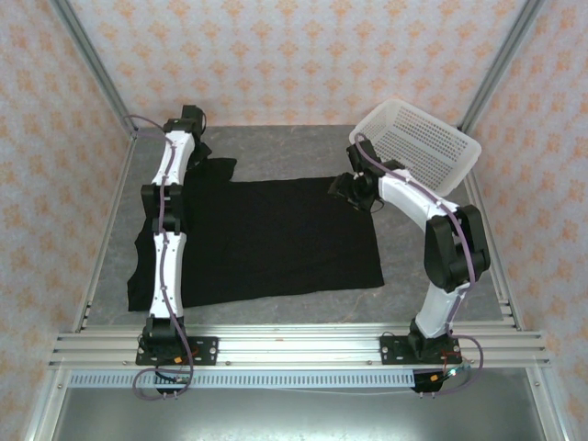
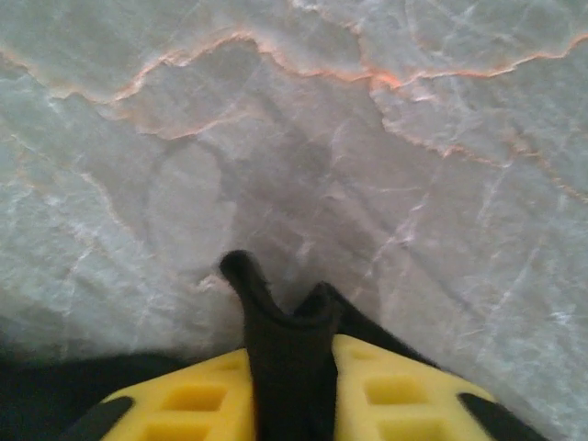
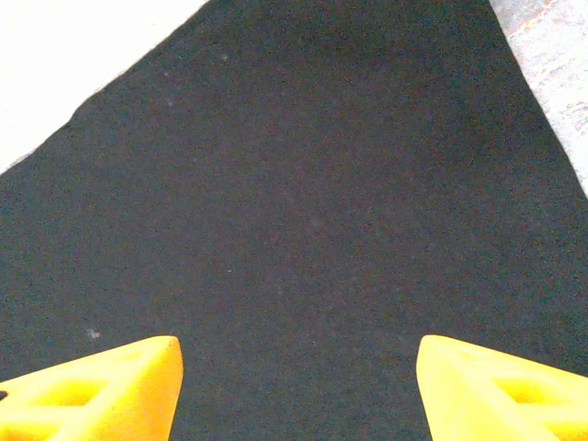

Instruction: Fold and stack the t-shirts

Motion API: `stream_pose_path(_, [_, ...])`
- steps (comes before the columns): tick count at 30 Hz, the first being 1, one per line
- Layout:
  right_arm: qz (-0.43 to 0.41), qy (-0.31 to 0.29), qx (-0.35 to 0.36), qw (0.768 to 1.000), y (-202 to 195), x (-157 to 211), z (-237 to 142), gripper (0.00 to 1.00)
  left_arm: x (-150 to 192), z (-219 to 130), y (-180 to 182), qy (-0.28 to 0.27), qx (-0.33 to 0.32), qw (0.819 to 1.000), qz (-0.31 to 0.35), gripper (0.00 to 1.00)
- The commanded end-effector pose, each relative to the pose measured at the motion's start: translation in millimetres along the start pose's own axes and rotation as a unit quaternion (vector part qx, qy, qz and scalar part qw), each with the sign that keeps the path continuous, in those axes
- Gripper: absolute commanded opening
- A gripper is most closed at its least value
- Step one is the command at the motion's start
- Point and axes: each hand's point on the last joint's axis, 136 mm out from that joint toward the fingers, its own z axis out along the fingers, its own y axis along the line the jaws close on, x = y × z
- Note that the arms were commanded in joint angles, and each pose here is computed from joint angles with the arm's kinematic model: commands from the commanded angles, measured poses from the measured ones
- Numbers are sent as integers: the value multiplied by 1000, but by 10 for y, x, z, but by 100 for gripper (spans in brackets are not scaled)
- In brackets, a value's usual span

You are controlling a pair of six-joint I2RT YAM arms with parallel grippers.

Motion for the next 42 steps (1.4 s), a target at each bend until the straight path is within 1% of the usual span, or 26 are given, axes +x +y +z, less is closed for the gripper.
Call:
stream_pose_path(1, [-4, -30, 26, 999, -53, -202, 14, 67, 226, 99, 353, 47, -68, 996, 27, 7])
stream_pose_path(2, [-5, -42, 45, 998, -102, -259, 18, 67, 173, 43, 329, 37, -63, 997, 29, 2])
stream_pose_path(3, [-6, -54, 59, 997, -130, -325, 18, 67, 129, -22, 306, 28, -59, 997, 32, 0])
stream_pose_path(9, [-27, -111, 143, 983, -253, -718, 242, 60, -95, -672, 77, -37, -14, 998, 54, 0])
stream_pose_path(11, [-34, -125, 162, 978, -274, -855, 354, 57, -106, -842, 0, -47, 6, 997, 55, 0])
stream_pose_path(13, [-37, -129, 168, 977, -276, -955, 470, 55, -83, -939, -48, -47, 18, 997, 59, 0])
stream_pose_path(17, [-39, -128, 193, 972, -336, -1122, 657, 54, 6, -1040, -101, -32, 33, 997, 69, 0])
stream_pose_path(23, [-44, -126, 195, 972, -345, -1274, 876, 57, 125, -1188, -151, -27, 47, 994, 93, 0])
stream_pose_path(27, [-42, -108, 202, 972, -376, -1256, 1005, 55, 128, -1256, -134, -27, 49, 993, 101, 0])
stream_pose_path(31, [-36, -94, 200, 975, -402, -1205, 1132, 47, 113, -1310, -133, -31, 53, 993, 101, 0])
stream_pose_path(36, [-28, -77, 217, 973, -496, -1147, 1211, 41, 122, -1317, -129, -29, 53, 993, 101, 0])
stream_pose_path(38, [-27, -73, 221, 972, -519, -1129, 1218, 40, 125, -1336, -121, -29, 51, 993, 102, 0])
stream_pose_path(40, [-26, -70, 234, 969, -570, -1103, 1206, 42, 124, -1357, -108, -30, 49, 993, 102, 0])
stream_pose_path(42, [-30, -84, 237, 967, -573, -1131, 1115, 44, 116, -1389, -100, -32, 50, 993, 102, 0])
